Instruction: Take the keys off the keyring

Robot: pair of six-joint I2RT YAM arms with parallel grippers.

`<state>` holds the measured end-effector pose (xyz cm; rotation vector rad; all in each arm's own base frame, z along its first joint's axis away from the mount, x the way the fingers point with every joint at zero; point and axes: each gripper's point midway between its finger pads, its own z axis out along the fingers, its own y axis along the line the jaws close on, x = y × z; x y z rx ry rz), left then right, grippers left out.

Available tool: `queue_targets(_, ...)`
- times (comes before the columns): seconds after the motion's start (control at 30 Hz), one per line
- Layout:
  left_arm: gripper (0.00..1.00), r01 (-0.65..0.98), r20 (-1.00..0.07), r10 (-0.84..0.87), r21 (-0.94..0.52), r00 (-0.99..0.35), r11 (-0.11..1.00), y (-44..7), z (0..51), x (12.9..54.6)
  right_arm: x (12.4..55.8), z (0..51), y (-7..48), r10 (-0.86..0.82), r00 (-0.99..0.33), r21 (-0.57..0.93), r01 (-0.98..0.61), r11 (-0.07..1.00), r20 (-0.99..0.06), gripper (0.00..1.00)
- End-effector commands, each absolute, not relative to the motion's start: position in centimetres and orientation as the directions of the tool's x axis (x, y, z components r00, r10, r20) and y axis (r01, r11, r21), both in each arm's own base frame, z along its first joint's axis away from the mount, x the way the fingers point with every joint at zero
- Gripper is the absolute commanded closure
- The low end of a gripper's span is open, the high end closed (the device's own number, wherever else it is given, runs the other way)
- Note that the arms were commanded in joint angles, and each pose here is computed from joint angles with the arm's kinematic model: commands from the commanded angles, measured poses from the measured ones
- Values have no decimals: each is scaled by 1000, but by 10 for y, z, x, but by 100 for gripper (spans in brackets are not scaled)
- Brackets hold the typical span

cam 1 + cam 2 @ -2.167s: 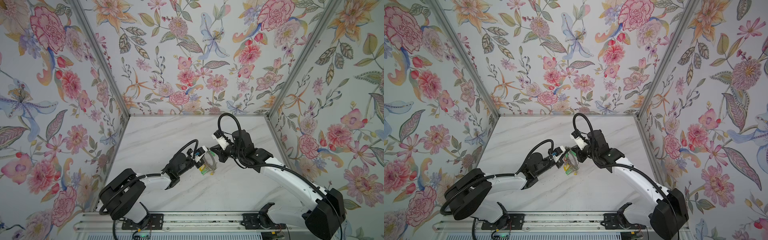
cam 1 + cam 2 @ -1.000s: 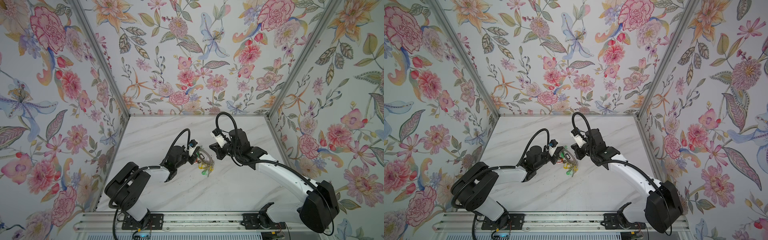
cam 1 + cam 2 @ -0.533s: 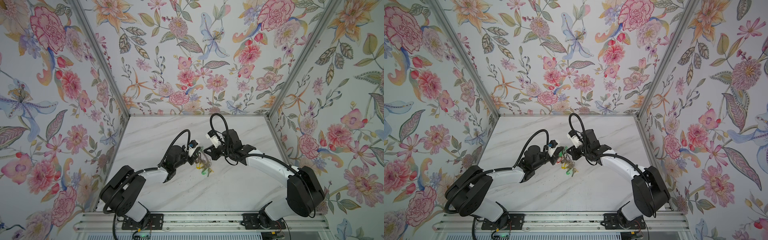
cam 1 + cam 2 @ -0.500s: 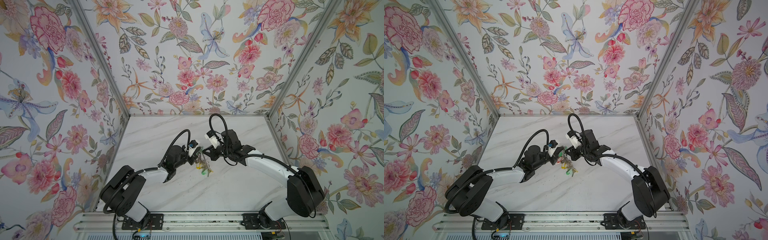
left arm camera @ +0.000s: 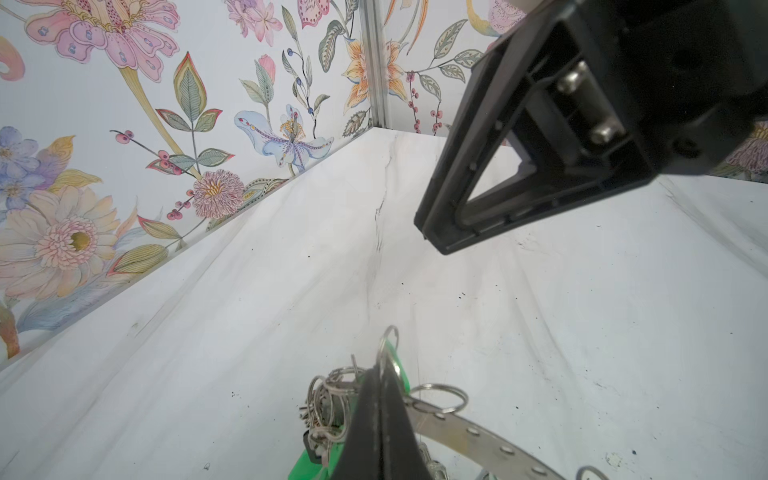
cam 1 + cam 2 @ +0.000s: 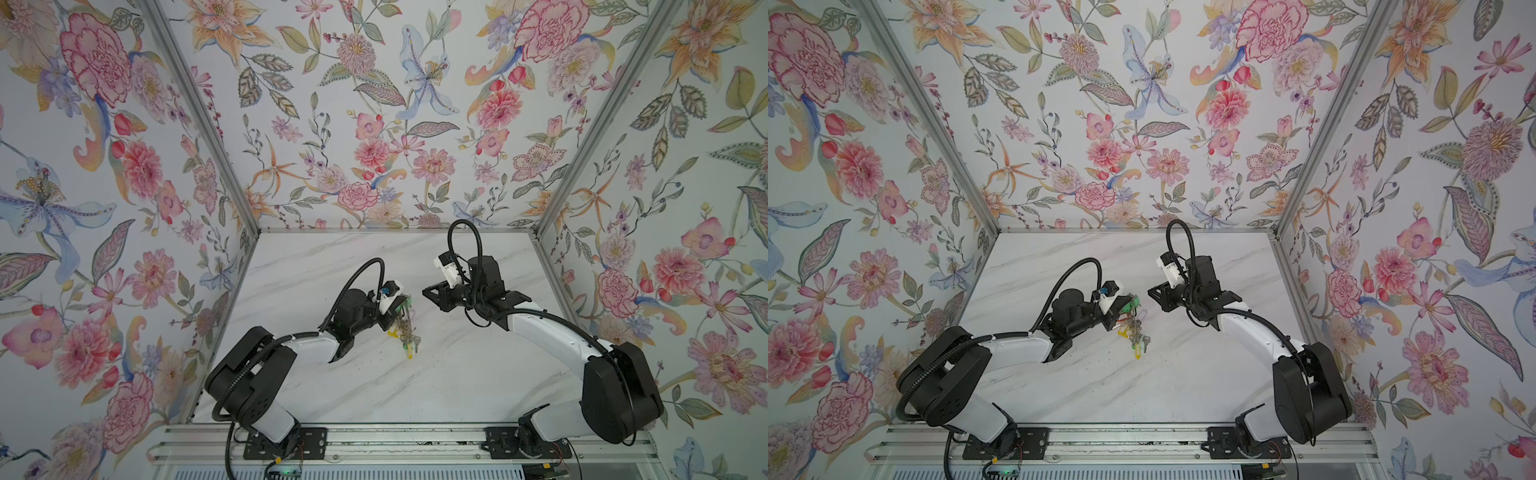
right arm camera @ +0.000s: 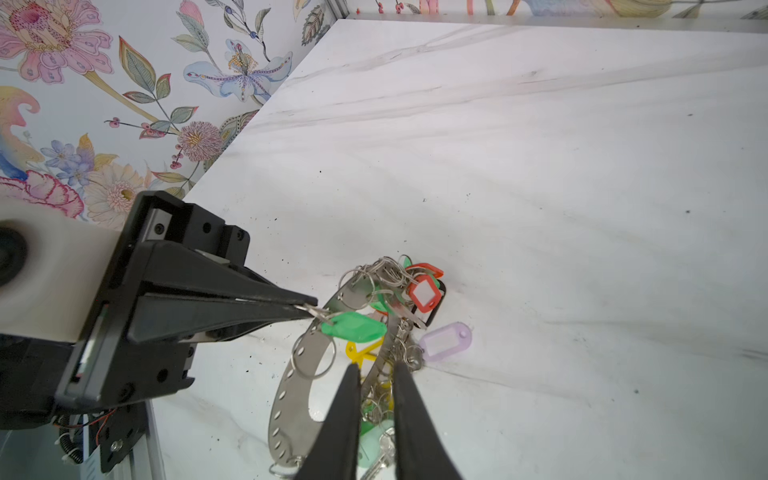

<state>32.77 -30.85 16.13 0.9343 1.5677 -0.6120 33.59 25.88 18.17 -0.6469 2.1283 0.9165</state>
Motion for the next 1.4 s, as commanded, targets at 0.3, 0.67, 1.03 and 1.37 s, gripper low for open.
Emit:
queue_targets(0.3,100,890,-978,206,108,17,442,-321,196,317,315,152,276,-270,-565,386,-773,503,-780,57)
queue_targets(0.67,100,924,-975,222,78,-7,374,-328,203,319,302,154,297,-316,-544,420,-823,383,-777,60)
queue_targets(1.03,100,910,-976,218,82,-9,407,-321,202,322,302,157,290,-317,-547,405,-815,415,-775,91)
queue_targets(1.37,100,903,-977,212,87,-4,421,-318,204,323,311,156,281,-312,-561,374,-785,494,-767,87)
